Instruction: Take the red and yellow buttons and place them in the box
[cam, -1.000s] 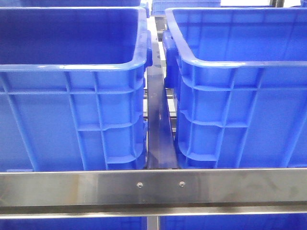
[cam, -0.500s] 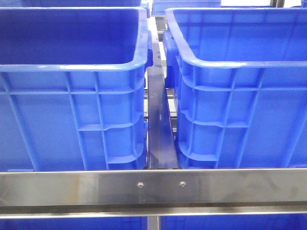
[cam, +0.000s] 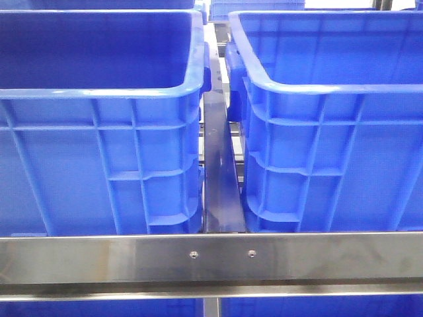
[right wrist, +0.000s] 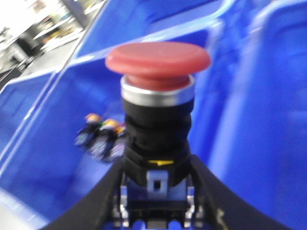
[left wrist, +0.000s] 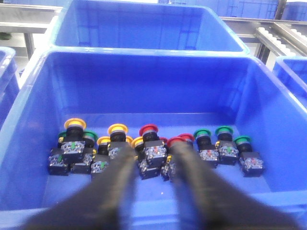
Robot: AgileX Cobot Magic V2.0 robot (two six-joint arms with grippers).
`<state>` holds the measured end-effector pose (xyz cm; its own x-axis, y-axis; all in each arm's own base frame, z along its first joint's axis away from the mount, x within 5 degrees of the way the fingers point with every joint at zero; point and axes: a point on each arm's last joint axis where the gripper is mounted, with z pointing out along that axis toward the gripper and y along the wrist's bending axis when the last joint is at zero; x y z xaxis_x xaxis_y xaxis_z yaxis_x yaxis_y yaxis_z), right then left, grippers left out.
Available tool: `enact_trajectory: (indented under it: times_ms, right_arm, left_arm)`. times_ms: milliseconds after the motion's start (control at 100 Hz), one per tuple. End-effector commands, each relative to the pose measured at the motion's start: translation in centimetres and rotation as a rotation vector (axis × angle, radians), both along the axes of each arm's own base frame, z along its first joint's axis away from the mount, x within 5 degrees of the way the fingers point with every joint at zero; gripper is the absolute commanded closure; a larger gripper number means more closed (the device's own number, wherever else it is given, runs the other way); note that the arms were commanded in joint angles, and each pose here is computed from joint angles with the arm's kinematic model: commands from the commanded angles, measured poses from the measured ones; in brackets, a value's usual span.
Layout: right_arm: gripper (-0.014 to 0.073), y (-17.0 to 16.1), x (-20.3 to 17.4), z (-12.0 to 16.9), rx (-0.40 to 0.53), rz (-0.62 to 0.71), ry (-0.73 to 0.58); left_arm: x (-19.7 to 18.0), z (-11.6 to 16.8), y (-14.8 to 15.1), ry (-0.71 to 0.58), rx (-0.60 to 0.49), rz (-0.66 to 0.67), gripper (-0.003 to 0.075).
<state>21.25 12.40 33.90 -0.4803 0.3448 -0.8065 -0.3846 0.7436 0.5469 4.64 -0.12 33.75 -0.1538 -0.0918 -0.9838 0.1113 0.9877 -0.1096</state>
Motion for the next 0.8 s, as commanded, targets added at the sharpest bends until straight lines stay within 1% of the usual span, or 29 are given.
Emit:
enact_trajectory:
  times_ms: [0,60,230,370,530,590,730,790]
  right_arm:
    - [0.0568,-1.4,0.5,1.8,0.034,-0.044,-0.047]
    - [0.0568,-2.4,0.9,1.8,0.056,-0.069,-0.037]
    - [0.0568,-6.1,2.5,1.6,0.114,-0.199,-0.009]
    - [0.0568,-8.3,4.6,-0.1,0.15,-0.257,0.065]
    - [0.0568,-9.8,7.7,-3.1,0.233,-0.252,0.195]
    - [0.0568,-9.9,9.1,-4.2,0.268,-0.225,0.239]
    - [0.0568,-9.7,11.9,-6.0,0.325,-0.168,0.302]
    - [0.0568,-9.7,13.2,-6.8,0.344,-0.167,0.324]
  left_arm:
    - [-0.1,1.3,0.0,-0.083,-0.005,-0.006,0.0738]
    - [-0.1,1.3,0.0,-0.083,-0.005,-0.006,0.0739]
    - [-0.1,1.3,0.0,-0.083,-0.005,-0.006,0.0739]
    - [-0.1,1.3,0.0,-0.083,-0.005,-0.006,0.0739]
    - [-0.1,1.4,0.0,-0.085,-0.005,-0.006,0.0739]
    - [-0.1,1.4,0.0,-0.085,-0.005,-0.006,0.0739]
    - [-0.1,1.4,0.0,-0.085,-0.005,-0.006,0.0739]
    - [-0.1,1.4,0.0,-0.085,-0.005,-0.006,0.0739]
